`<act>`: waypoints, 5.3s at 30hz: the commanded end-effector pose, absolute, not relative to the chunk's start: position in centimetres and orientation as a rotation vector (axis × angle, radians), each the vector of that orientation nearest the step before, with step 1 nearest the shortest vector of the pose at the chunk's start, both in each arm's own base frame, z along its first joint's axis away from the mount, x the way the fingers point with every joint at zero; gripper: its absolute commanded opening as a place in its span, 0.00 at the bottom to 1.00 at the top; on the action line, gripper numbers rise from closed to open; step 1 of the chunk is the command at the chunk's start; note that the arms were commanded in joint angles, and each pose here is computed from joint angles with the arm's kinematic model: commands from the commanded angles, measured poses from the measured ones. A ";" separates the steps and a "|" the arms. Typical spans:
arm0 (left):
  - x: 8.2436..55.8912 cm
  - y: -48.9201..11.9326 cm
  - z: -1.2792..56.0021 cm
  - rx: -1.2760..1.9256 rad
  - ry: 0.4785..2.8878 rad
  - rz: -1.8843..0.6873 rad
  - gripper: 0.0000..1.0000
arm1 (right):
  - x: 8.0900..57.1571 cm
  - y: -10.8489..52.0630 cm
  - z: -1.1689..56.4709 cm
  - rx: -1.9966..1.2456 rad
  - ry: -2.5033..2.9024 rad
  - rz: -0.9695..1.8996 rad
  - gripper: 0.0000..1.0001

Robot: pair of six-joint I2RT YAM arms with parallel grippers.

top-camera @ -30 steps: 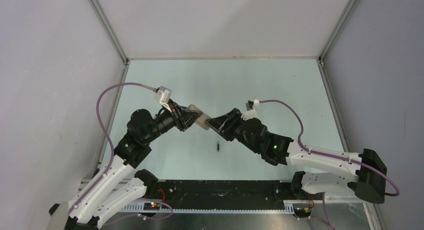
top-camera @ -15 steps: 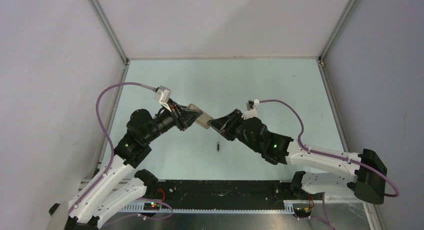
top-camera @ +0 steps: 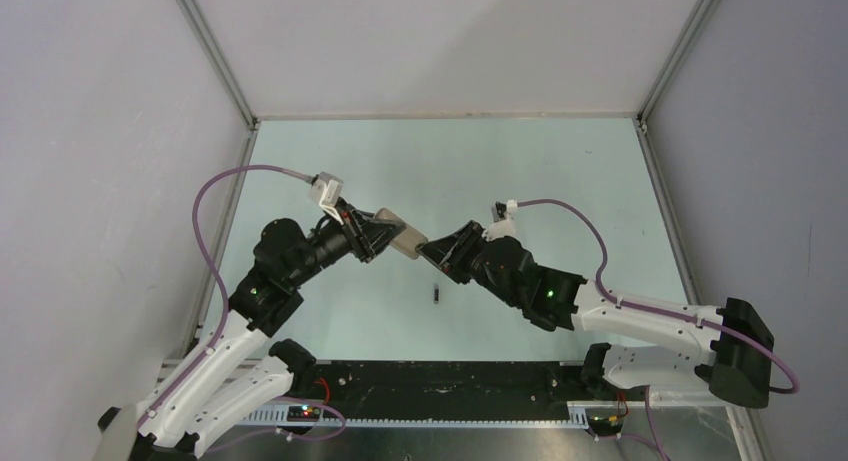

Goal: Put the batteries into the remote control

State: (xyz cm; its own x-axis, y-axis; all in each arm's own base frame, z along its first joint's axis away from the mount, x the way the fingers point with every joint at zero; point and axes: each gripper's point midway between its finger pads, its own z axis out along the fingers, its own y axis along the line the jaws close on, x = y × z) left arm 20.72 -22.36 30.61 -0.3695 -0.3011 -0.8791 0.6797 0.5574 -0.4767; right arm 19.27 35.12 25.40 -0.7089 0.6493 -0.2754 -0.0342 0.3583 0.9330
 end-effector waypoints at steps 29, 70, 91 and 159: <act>20.8 -22.6 30.9 0.340 1.629 -1.054 0.00 | 18.8 34.5 30.8 0.523 1.846 1.479 0.45; 20.4 -22.6 31.3 0.336 1.620 -1.076 0.00 | 19.5 35.4 28.7 0.554 1.905 1.455 0.47; 19.8 -22.9 31.5 0.354 1.618 -1.114 0.00 | 19.7 36.3 28.4 0.542 1.905 1.469 0.46; 19.1 -22.8 32.6 0.369 1.577 -1.140 0.00 | 20.0 36.2 25.8 0.589 2.015 1.435 0.40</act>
